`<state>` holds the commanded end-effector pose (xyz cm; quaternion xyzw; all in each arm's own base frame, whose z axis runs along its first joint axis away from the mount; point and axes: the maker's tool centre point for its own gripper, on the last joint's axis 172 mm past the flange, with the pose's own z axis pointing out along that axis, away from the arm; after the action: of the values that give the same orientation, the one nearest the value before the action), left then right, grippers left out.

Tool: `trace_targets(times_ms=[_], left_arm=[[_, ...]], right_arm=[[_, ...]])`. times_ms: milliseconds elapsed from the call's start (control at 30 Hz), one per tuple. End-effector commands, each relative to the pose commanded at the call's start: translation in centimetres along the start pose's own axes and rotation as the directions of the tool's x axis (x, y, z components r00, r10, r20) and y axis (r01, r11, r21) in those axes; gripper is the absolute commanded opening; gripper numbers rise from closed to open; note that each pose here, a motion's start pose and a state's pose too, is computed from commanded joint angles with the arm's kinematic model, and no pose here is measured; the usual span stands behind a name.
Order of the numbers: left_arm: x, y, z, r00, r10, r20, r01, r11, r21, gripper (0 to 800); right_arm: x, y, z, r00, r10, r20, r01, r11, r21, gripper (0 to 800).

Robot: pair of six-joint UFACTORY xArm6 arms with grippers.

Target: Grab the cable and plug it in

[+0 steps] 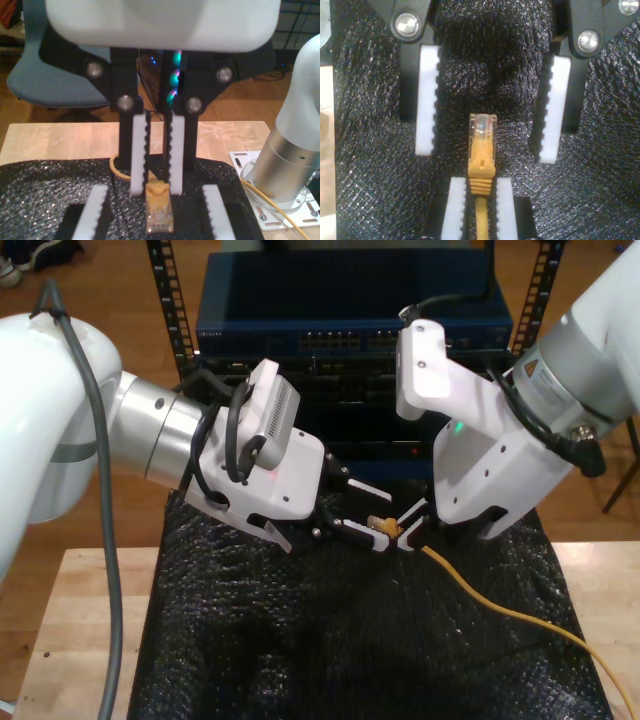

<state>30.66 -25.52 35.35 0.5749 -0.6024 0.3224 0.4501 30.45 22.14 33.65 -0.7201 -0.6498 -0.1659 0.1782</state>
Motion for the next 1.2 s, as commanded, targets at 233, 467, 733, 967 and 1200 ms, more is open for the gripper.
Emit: trace_targets(times_ms=[233,467,733,967,1200], left_arm=[[-0.1,0.0,0.0,1.000,0.000,0.000,0.000,1.000,-0.001,378],[-0.2,0.1,0.1,1.000,-0.001,0.000,0.001,1.000,-0.002,338],[-0.3,0.1,0.2,1.000,-0.003,0.001,0.003,1.000,-0.003,298],[-0.6,-0.6,-0.1,1.000,-0.002,0.014,0.002,1.000,0.025,207],[-1.0,-0.5,0.0,1.000,-0.012,0.013,0.012,1.000,0.028,31]], right_arm=[[0.1,0.1,-0.1,1.000,-0.001,-0.001,0.001,1.000,-0.003,3],[0.1,0.1,-0.1,1.000,-0.001,-0.001,0.001,1.000,-0.003,3],[0.0,0.1,0.0,1.000,0.000,-0.001,0.000,1.000,-0.001,3],[0.0,0.1,0.0,1.000,0.001,0.000,-0.001,1.000,0.000,3],[0.0,0.1,0.0,1.000,0.001,0.000,-0.001,1.000,-0.002,4]])
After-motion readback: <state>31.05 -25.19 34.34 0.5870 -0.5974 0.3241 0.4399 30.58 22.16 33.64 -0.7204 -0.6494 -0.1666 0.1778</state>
